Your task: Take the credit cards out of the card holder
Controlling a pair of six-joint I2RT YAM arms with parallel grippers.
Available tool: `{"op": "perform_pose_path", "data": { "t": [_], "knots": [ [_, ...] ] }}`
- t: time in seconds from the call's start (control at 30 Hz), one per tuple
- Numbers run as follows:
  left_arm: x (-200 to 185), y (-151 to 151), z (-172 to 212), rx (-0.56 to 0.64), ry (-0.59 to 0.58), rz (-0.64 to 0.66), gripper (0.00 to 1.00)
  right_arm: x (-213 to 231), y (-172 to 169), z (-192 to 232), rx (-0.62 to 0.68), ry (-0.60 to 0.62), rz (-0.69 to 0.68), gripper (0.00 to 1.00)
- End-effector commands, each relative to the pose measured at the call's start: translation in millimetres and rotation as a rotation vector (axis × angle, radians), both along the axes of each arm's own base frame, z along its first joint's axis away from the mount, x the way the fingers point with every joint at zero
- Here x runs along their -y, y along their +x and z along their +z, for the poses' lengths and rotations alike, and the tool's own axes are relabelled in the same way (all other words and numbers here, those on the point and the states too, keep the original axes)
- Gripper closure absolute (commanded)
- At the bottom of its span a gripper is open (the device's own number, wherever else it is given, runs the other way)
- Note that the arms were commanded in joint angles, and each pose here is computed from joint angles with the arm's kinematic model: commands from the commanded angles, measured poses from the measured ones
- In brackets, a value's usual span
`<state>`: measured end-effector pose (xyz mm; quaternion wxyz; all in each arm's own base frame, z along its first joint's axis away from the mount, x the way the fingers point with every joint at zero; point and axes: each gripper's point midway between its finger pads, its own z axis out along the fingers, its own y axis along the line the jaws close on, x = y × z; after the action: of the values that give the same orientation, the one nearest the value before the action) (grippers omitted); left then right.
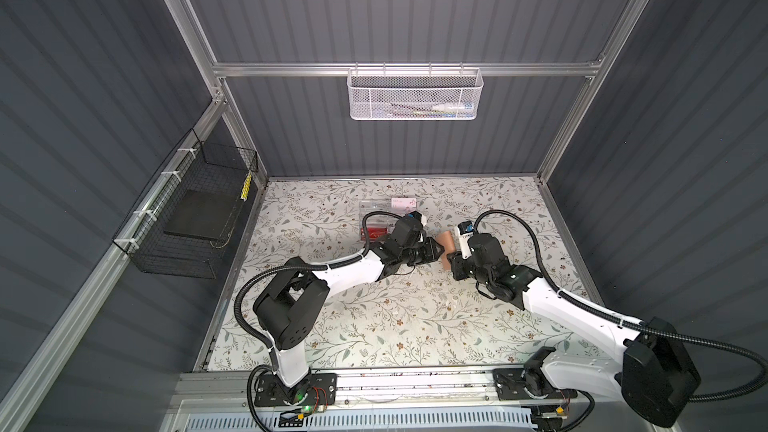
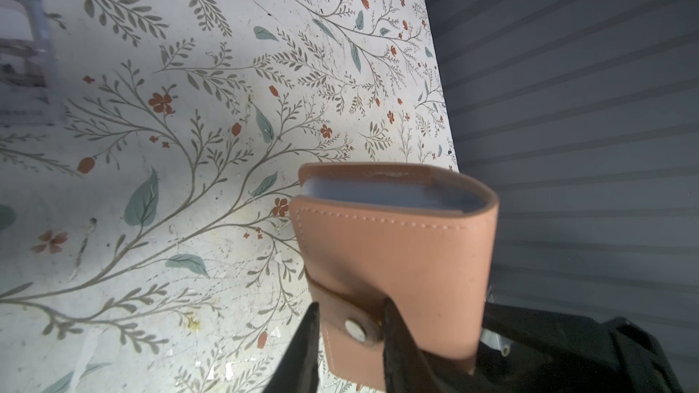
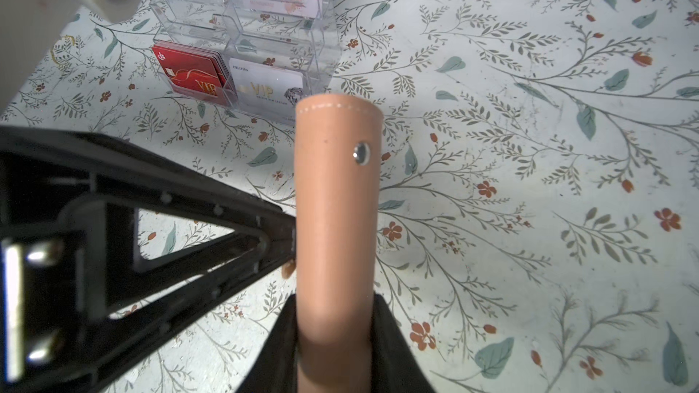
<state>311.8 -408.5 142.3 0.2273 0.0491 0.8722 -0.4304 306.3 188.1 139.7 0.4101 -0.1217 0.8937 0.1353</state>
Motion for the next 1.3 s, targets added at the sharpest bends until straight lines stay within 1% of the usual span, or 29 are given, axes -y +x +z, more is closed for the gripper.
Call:
{"op": "perform_pose_path", "data": {
  "t": [0.0, 0.13, 0.53, 0.7, 1.27],
  "knots": [
    [5.8, -4.5, -14.0, -0.019, 0.032, -0.014, 0.77, -13.1, 10.0, 30.7, 0.097, 0.082, 0.018, 1.0],
    [12.4, -8.9, -18.2, -0.025, 0.034, -0.028, 0.83, -12.8, 10.4, 29.3, 0.093, 0.08, 0.013, 1.0],
    [22.2, -11.5, -18.6, -0.023, 0.029, -0.039, 0.92, -1.6, 15.0, 27.3, 0.088, 0.07, -0.041, 1.0],
    [21.0, -14.2, -21.5, -0.028, 0.038, -0.04, 1.0, 3.7, 15.8, 27.7, 0.087, 0.08, -0.06, 1.0],
    [4.6, -21.0, -18.7, 0.016, 0.079, -0.039, 1.0, 13.9, 18.6, 25.2, 0.041, 0.186, -0.081, 1.0]
  ]
}}
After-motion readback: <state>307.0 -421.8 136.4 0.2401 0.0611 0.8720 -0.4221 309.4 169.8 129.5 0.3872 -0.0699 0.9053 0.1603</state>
